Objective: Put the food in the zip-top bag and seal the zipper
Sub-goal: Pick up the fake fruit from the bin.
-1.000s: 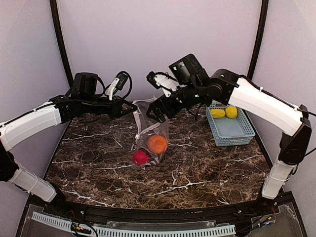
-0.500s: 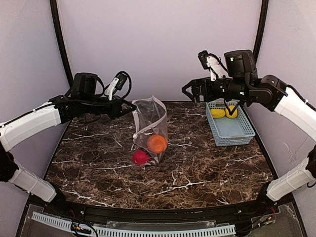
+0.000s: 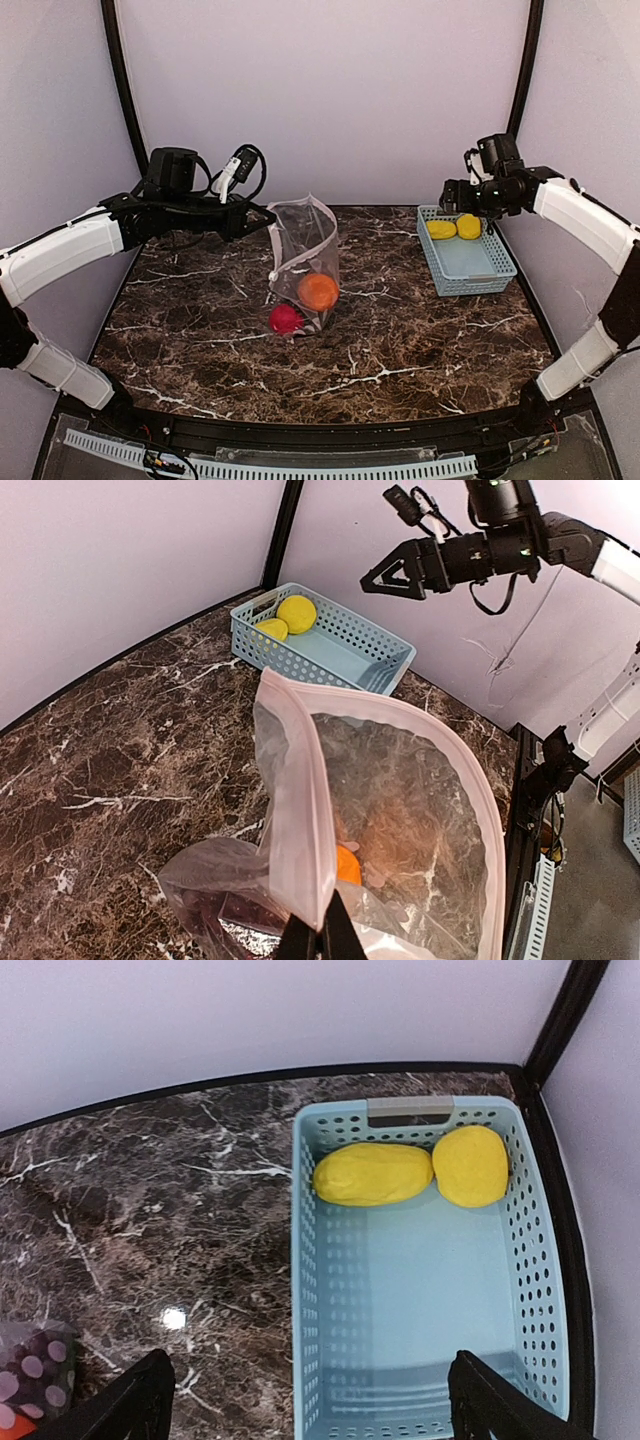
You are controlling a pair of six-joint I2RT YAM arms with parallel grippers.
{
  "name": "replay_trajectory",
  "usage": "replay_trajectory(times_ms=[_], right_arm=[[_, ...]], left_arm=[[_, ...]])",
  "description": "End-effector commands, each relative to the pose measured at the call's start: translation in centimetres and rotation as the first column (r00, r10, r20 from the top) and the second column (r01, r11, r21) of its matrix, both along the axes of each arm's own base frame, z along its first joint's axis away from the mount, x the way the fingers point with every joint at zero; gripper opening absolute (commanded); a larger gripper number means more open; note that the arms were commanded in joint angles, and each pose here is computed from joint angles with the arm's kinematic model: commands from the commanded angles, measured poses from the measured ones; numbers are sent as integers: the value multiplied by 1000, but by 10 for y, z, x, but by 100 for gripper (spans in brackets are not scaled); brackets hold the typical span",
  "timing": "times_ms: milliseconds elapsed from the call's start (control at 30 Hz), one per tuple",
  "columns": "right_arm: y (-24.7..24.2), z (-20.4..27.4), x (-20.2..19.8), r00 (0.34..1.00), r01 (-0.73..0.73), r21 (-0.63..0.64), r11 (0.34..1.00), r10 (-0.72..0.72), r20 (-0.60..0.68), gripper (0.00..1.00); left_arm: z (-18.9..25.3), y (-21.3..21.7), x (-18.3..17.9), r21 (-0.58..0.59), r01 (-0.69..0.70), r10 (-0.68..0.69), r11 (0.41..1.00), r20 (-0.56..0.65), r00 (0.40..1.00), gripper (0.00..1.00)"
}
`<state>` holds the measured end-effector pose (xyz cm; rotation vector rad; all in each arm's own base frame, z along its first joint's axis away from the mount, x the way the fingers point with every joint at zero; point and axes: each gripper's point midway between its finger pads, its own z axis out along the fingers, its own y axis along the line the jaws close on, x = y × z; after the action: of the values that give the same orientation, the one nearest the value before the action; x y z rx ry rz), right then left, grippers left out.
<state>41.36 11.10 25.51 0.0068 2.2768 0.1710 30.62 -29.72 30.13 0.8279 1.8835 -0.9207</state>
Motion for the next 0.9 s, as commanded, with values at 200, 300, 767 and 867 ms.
replay_trajectory(times_ms=[200, 300, 767, 867], right_arm=[[-52, -74, 63, 983, 151, 76, 986, -142, -114, 89], [-68, -90, 81, 973, 198, 4, 980, -197, -121, 89], [-115, -147, 134, 938, 279, -168, 945, -306, -165, 88], [-119, -154, 142, 935, 279, -177, 944, -310, -175, 88]], left_arm=[[12, 5, -5, -9, 2, -2, 1000, 51, 999, 1], [11, 5, -5, -6, 1, -1, 1000, 51, 999, 1], [10, 5, -4, 2, -2, 1, 1000, 53, 999, 1], [9, 5, -4, 3, -1, 0, 1000, 51, 999, 1]])
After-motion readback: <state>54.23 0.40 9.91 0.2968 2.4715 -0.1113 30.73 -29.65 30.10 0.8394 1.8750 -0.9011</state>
